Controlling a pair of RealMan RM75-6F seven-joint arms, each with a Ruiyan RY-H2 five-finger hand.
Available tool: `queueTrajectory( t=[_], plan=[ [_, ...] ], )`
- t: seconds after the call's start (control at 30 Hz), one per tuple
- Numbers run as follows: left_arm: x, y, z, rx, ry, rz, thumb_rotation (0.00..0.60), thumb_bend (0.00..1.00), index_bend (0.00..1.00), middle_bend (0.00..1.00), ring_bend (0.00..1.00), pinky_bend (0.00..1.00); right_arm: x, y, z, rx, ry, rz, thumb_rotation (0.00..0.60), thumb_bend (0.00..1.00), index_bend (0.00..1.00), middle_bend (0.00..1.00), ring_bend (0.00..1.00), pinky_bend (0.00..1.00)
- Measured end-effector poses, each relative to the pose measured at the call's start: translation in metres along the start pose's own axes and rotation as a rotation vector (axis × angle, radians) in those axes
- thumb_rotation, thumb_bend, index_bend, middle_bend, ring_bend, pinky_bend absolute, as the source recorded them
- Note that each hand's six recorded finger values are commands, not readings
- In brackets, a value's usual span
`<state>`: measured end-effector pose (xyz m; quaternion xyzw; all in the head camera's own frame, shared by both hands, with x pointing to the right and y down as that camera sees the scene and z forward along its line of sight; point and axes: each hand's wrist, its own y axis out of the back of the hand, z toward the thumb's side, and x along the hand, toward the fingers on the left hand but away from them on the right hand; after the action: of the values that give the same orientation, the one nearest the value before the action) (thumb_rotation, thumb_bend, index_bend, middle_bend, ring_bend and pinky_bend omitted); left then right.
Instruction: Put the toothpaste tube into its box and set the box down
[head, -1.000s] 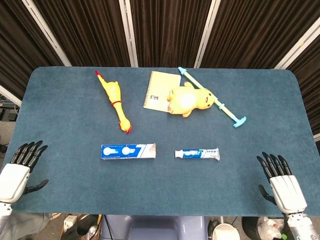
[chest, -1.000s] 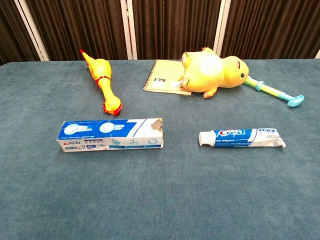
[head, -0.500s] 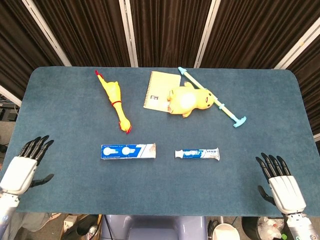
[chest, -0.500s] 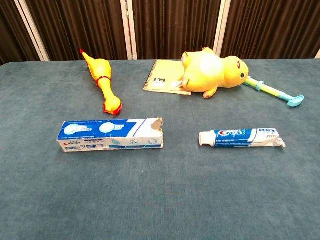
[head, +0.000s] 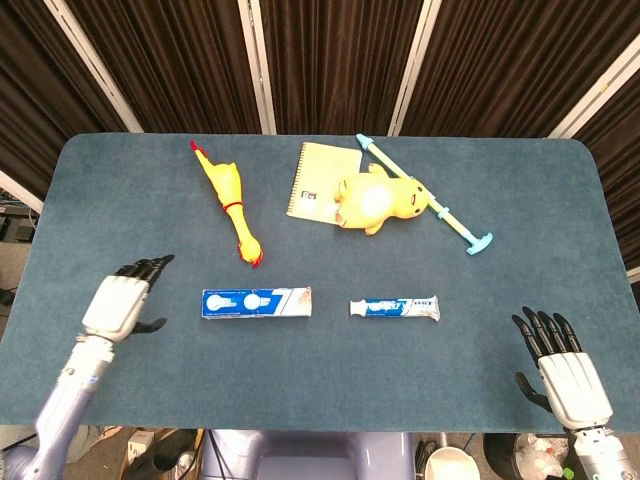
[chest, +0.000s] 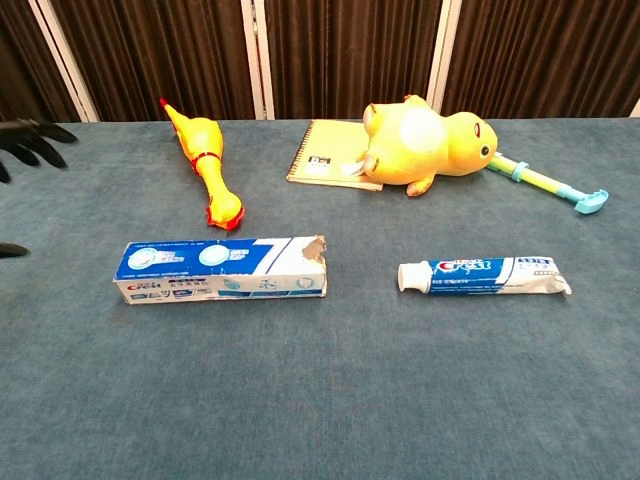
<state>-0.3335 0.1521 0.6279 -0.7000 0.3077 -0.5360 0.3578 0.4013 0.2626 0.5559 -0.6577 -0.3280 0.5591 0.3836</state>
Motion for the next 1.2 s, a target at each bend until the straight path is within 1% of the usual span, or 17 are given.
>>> queueTrajectory(
  t=[0.1,0.33,0.47,0.7,0.97,1.13,1.2],
  plan=[
    [0.011,-0.013,0.014,0.011,0.008,-0.039,0.600,0.22,0.12,0.21,0.22,0.29,0.000,0.000,0.000,-0.006,-0.001,0.000,0.600,0.35,0.00,0.00,0.00,0.02],
    [0.027,-0.037,0.049,0.019,0.001,-0.094,0.600,0.23,0.13,0.21,0.22,0.29,0.001,0.000,0.002,-0.017,0.007,0.003,0.600,0.35,0.00,0.00,0.00,0.02],
    [0.035,-0.044,0.065,0.028,-0.009,-0.103,0.600,0.24,0.13,0.22,0.22,0.29,0.001,-0.001,0.003,-0.022,0.010,0.009,0.600,0.35,0.00,0.00,0.00,0.02],
    [0.047,-0.052,0.085,0.027,-0.024,-0.110,0.600,0.26,0.16,0.26,0.26,0.30,0.001,0.000,0.004,-0.035,0.013,0.009,0.600,0.35,0.00,0.00,0.00,0.02],
    [0.055,-0.064,0.101,0.039,-0.025,-0.118,0.600,0.31,0.21,0.37,0.36,0.40,0.002,0.001,0.003,-0.049,0.012,0.007,0.600,0.35,0.00,0.00,0.00,0.02],
    [0.059,-0.070,0.107,0.043,-0.020,-0.117,0.600,0.38,0.29,0.47,0.45,0.49,0.002,0.001,0.003,-0.054,0.011,0.006,0.600,0.35,0.00,0.00,0.00,0.02],
    [0.059,-0.070,0.108,0.040,-0.019,-0.113,0.600,0.40,0.31,0.50,0.47,0.50,0.002,0.001,0.003,-0.054,0.012,0.006,0.600,0.35,0.00,0.00,0.00,0.02]
  ],
)
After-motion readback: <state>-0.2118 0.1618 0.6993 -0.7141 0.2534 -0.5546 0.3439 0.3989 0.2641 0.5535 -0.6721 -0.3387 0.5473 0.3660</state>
